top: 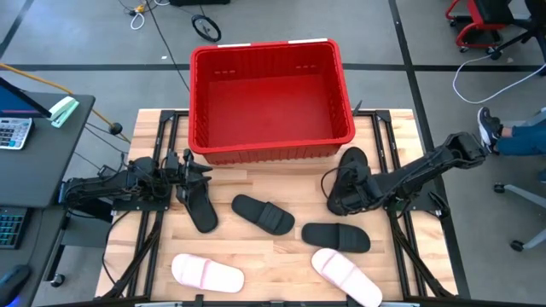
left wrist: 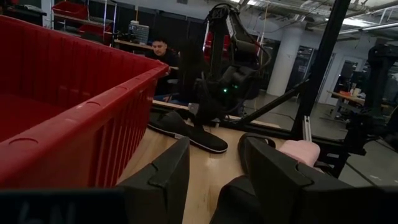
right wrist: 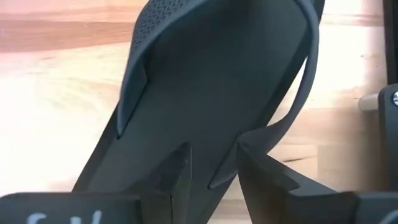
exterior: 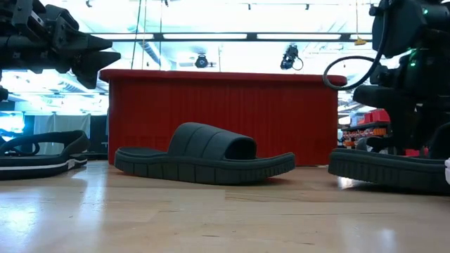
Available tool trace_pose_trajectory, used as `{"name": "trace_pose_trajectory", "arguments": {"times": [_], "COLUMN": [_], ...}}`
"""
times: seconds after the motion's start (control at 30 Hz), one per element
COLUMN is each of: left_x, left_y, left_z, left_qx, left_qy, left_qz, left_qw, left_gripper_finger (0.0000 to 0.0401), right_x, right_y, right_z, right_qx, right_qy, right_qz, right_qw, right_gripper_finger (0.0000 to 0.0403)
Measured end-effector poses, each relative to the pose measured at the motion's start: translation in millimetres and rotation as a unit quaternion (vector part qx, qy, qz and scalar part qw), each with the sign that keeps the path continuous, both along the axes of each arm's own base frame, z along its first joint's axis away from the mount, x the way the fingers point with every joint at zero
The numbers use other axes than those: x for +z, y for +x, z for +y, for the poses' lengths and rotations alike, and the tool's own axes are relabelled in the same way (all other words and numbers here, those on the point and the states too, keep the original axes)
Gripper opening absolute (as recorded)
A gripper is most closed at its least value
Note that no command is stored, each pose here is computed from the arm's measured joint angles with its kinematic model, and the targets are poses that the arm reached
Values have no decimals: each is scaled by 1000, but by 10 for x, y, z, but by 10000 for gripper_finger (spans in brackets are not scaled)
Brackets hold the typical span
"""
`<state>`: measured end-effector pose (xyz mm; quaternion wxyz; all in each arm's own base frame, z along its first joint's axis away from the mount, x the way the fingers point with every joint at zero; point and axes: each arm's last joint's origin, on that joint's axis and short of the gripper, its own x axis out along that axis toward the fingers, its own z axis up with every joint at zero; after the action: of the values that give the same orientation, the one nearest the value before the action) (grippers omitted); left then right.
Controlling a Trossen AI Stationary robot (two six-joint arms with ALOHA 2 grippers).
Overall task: Pick and place slides into bin
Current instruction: Put the right pair of black slippers into the red container
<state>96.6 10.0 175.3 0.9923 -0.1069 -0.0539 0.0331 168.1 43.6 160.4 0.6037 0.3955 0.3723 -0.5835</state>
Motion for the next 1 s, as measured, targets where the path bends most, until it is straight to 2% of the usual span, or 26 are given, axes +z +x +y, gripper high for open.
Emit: {"name": "trace_pose_trajectory", "arguments": {"times": [0.13,0.37,0.5,0.73,1.0], "left_x": [0,-24,-31,-35,-34], "left_y": [0,2,3,3,3], "left_z": [0,0,0,0,0], "left_qx": [0,0,0,0,0], "left_qy": [0,-1,-2,-2,-3], "left_qz": [0,12,16,18,18], "left_qw": [1000,1000,1000,1000,1000], "left_gripper_finger": [162,162,162,162,162], "right_x": [21,46,24,22,-2], "right_y": [-13,-57,-141,-137,-116], "right_z": [34,97,74,55,6], "right_qx": [6,-25,-64,-72,-105], "right_qy": [5,11,-2,-27,-31], "right_qz": [8,7,25,8,10], "right_qw": [1000,1000,998,997,994], "right_gripper_finger": [133,119,105,90,90]}}
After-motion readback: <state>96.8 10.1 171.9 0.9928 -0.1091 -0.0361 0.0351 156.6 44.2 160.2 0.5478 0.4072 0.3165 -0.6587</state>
